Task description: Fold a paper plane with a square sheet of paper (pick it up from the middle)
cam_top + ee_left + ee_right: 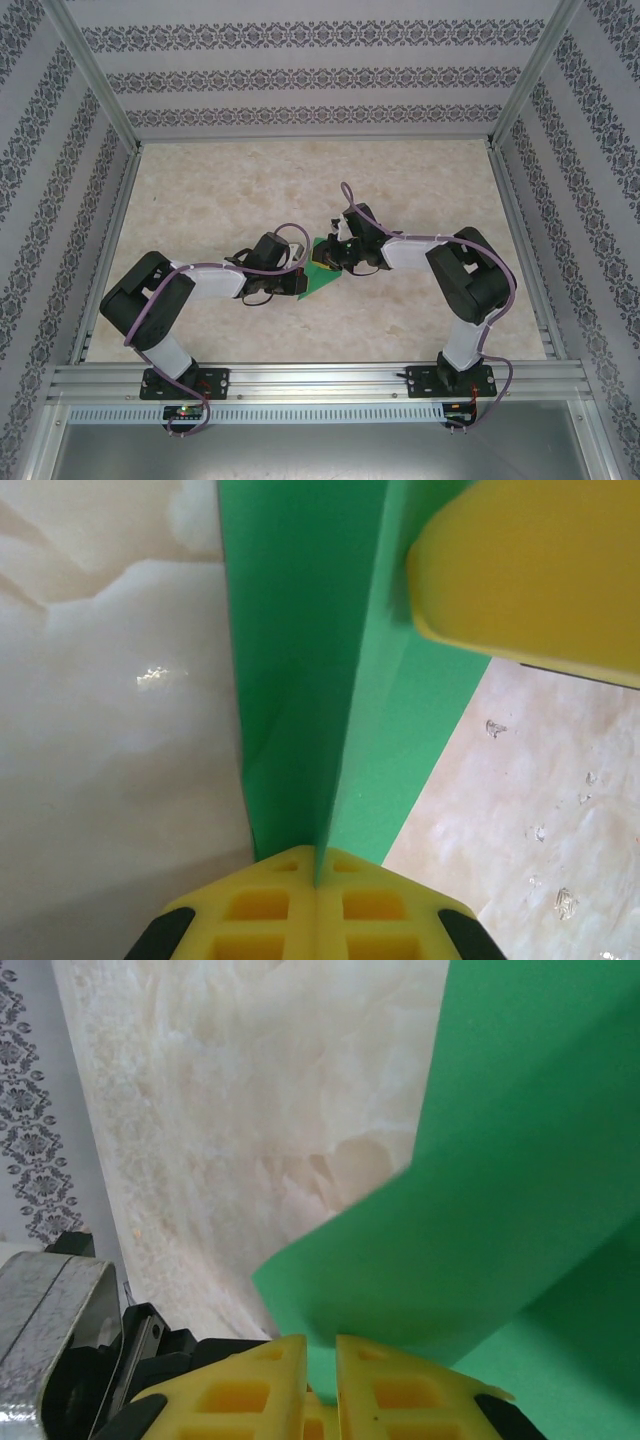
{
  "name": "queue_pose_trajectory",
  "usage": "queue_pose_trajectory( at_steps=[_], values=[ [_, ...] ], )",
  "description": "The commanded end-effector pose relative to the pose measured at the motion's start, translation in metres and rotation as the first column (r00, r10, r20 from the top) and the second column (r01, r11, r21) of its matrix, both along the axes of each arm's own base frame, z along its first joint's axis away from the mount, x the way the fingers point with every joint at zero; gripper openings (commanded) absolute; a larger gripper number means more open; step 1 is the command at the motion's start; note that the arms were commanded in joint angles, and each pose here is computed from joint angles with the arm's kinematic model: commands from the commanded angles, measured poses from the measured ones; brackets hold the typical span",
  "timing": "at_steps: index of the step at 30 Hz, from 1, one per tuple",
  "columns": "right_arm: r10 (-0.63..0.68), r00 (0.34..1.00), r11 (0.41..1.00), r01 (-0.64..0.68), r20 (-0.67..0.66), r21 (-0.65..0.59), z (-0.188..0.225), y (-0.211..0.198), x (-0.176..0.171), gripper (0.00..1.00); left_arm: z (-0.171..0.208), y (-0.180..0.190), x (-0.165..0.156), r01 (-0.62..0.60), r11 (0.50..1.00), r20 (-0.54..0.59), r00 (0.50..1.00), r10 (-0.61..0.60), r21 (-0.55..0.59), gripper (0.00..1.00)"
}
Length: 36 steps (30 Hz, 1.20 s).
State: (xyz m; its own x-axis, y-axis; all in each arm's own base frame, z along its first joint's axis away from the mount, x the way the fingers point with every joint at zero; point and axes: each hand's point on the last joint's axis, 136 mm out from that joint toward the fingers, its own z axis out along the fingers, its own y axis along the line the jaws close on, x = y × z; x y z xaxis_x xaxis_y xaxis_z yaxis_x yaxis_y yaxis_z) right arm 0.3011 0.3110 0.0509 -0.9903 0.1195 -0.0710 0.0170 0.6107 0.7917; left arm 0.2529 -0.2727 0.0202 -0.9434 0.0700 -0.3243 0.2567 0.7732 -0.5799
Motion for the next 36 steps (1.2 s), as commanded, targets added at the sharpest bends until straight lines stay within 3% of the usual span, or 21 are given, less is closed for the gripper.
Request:
queue_pose_trajectory(
  at_steps=[1,8,21,36],
  values=[
    [-0.026,0.999,1.000,0.026,0.039,0.005,0.006,0.001,0.016,0.16,-0.001,0.002,0.005,0.007,1.000,0.005,1.000,-0.007,0.009,0.11],
    [-0.042,0.999,0.999,0.042,0.034,-0.010,0.003,-0.003,0.018,0.16,0.003,0.005,0.003,0.031,0.999,0.025,0.999,-0.032,0.030,0.22],
    [-0.045,0.998,0.999,0.045,0.037,-0.007,0.007,-0.003,0.019,0.16,0.016,0.008,0.002,0.084,0.995,0.080,0.993,-0.088,0.061,0.30],
    [-0.041,0.998,0.999,0.041,0.040,0.001,0.010,-0.002,0.019,0.16,0.008,0.010,0.004,0.110,0.988,0.080,0.990,-0.119,0.109,0.28]
  ],
)
